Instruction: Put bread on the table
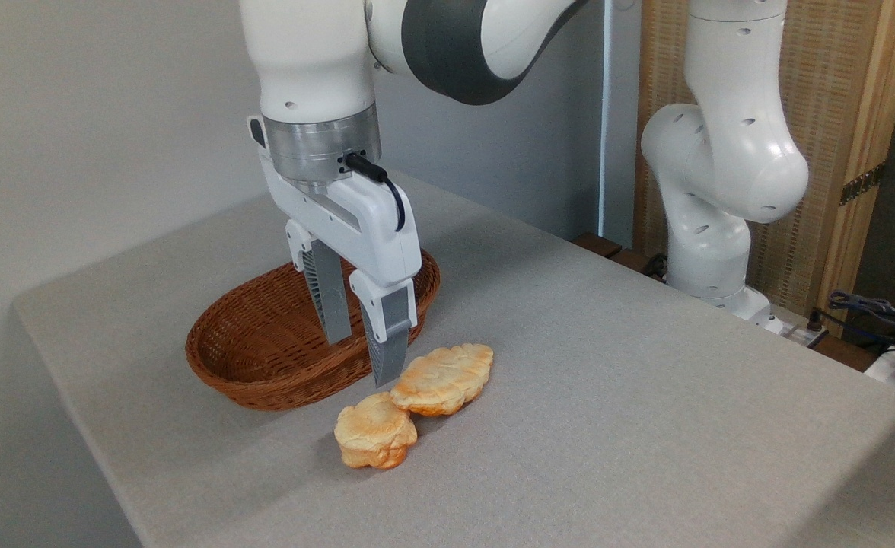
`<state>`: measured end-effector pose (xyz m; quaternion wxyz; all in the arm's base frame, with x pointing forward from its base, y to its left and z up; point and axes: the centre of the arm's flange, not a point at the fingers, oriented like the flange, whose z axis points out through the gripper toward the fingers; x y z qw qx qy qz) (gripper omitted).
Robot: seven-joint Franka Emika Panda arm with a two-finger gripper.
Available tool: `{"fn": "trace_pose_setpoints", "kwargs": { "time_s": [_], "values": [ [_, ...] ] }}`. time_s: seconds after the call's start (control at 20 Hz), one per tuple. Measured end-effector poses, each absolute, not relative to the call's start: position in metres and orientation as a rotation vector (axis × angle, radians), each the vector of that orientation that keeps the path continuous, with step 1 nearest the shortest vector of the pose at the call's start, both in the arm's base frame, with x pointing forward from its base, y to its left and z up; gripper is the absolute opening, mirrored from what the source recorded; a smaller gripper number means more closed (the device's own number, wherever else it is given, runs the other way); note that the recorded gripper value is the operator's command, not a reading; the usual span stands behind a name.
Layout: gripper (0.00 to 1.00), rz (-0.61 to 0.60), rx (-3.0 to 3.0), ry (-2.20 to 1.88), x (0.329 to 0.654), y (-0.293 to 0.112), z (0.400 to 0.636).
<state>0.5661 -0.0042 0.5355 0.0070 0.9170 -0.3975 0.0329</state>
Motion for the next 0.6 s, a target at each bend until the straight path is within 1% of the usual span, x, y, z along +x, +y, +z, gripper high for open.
{"fn": "trace_pose_setpoints", "kwargs": {
  "time_s": [0.6],
  "values": [
    [1.0, 0.109, 2.859, -1.263, 0.5654, -0.0119, 0.5377]
  ]
}}
